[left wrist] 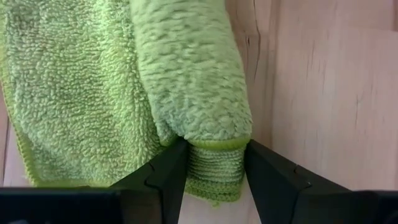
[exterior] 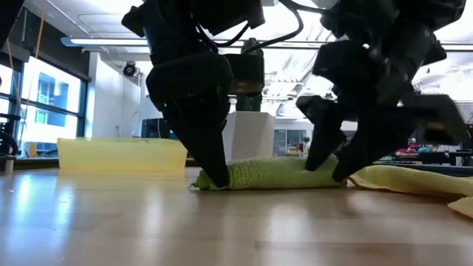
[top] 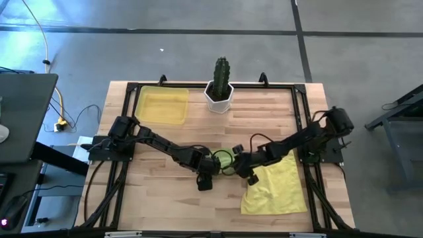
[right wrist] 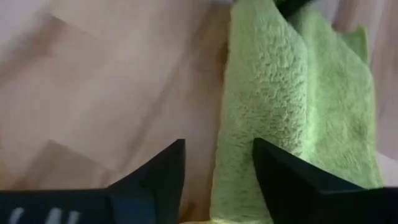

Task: Roll microfiber towels into tight, uniform cylinder then place into a basket
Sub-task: Roll the green microfiber towel

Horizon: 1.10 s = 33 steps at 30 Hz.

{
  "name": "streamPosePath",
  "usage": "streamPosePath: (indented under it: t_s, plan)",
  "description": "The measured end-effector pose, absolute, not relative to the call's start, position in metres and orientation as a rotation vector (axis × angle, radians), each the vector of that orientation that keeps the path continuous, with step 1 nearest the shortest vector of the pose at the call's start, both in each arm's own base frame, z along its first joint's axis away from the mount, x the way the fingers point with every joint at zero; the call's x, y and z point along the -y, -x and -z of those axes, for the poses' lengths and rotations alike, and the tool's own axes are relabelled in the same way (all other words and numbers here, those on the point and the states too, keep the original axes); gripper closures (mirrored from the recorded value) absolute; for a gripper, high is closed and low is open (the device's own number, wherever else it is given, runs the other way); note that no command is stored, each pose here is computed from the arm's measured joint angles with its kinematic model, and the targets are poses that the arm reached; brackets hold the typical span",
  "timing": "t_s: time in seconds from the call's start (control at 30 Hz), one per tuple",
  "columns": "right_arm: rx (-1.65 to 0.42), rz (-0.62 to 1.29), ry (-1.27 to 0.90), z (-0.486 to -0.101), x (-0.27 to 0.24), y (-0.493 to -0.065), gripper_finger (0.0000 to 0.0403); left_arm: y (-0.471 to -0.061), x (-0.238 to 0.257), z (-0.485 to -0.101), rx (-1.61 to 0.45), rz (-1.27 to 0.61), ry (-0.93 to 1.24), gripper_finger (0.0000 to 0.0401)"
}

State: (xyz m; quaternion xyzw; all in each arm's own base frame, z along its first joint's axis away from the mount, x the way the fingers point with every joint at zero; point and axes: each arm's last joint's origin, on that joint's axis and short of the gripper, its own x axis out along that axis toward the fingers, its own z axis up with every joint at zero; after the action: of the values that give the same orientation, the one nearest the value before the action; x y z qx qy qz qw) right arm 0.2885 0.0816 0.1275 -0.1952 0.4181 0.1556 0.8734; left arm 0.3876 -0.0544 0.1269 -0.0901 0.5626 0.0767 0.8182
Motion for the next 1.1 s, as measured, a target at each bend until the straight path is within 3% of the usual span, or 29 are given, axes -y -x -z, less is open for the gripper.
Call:
streamPosePath:
  t_s: [0.2, 0.67, 0.83, 1.1]
  plan:
    - [-0.886, -0.240, 0.446, -0.126, -0.077, -0.289, 0.0188, -0.387, 0.055, -0.127, -1.208, -0.141, 0.225, 0.0252]
    - [-0.938, -0.125, 0.431, -0.117, -0.061, -0.293, 0.0192, -0.392, 0.055, -0.128, -1.182, -0.077, 0.300, 0.0252]
    - [-0.968, -0.123, 0.369, -0.109, -0.058, -0.295, 0.0236, -0.392, 0.055, -0.129, -1.176, -0.079, 0.298, 0.0252]
    - [-0.980, -0.119, 0.333, -0.107, -0.057, -0.295, 0.0371, -0.387, 0.054, -0.137, -1.179, -0.099, 0.270, 0.0252]
